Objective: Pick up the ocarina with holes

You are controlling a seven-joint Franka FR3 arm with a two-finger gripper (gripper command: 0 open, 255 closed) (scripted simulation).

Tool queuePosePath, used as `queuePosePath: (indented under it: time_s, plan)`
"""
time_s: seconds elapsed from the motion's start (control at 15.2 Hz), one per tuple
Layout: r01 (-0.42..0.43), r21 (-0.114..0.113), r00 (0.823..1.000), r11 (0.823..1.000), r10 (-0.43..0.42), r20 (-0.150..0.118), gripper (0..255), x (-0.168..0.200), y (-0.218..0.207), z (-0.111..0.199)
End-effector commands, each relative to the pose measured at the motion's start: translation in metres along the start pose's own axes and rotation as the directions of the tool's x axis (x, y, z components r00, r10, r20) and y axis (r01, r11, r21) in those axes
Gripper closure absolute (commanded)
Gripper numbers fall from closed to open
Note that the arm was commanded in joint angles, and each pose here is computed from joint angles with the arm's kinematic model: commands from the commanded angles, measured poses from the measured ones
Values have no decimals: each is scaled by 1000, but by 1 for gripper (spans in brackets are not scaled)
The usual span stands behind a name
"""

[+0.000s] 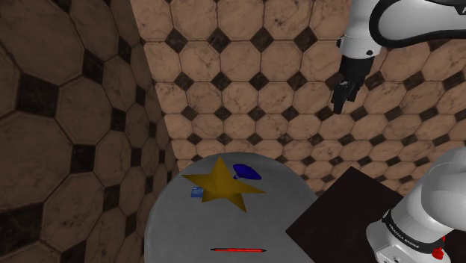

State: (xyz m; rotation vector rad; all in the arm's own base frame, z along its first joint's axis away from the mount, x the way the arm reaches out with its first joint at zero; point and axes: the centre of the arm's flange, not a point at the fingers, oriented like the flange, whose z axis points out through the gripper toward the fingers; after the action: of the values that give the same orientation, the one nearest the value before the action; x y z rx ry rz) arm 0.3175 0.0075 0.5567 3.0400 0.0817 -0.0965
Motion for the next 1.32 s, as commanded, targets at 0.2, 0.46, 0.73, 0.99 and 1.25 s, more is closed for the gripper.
queuePosePath:
  time_s: [0.2,0.46,0.73,0.99,1.25]
  plan:
    - [40,-18,999,999,-40,-16,0,22,-23,24]
    - [92,-42,995,995,-94,-37,0,50,-53,56]
    - [144,-68,988,987,-147,-56,0,77,-85,88]
    - [194,-94,977,976,-201,-73,0,103,-117,121]
    - [243,-121,963,962,-255,-89,0,129,-150,153]
